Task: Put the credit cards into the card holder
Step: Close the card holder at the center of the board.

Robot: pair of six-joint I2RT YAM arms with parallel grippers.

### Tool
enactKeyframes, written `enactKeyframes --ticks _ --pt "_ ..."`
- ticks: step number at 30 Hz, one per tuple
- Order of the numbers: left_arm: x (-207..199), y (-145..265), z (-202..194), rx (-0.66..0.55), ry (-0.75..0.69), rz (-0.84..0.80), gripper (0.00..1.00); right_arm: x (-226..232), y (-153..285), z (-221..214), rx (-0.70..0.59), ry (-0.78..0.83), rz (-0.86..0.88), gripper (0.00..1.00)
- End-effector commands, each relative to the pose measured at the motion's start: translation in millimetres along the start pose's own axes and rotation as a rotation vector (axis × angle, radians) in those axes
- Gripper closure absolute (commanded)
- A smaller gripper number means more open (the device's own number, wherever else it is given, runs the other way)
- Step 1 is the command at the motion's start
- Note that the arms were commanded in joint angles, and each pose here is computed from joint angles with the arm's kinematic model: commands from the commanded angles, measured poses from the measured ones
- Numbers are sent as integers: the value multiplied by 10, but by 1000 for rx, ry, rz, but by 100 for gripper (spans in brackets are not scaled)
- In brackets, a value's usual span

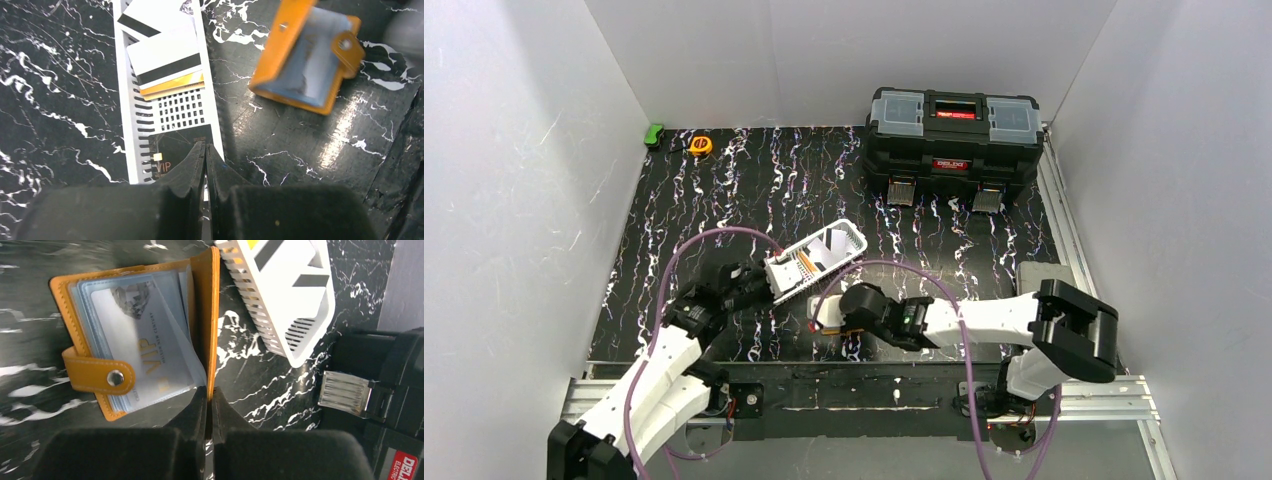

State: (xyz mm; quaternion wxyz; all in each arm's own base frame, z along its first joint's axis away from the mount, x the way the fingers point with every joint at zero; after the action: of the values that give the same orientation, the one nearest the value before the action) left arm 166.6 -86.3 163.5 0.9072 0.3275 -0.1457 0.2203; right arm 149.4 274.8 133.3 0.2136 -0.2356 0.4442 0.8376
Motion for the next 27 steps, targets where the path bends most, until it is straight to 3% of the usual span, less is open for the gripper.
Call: enactKeyframes --ticks 1,14,27 --pt "87 -90 76 -33 114 17 97 120 204 164 -138 -87 1 97" --pt "65 -476 263 -145 89 -320 93 430 270 34 -139 -162 183 91" --pt "-367 -267 260 -195 -85 -640 89 289 222 62 -199 -93 80 90"
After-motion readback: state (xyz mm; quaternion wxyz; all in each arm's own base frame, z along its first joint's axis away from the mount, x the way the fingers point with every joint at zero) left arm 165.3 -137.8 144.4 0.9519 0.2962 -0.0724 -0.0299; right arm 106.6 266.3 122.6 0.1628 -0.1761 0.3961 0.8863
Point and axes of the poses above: each gripper's point midway between its finger pads, its own y axis back along the fingers, its own x axis along the line the jaws close on, z = x × y, the point moved 9 cm from there along y, back along the fingers, and after that the axes turned 7 degrees about -y, right-handed, at the moved point
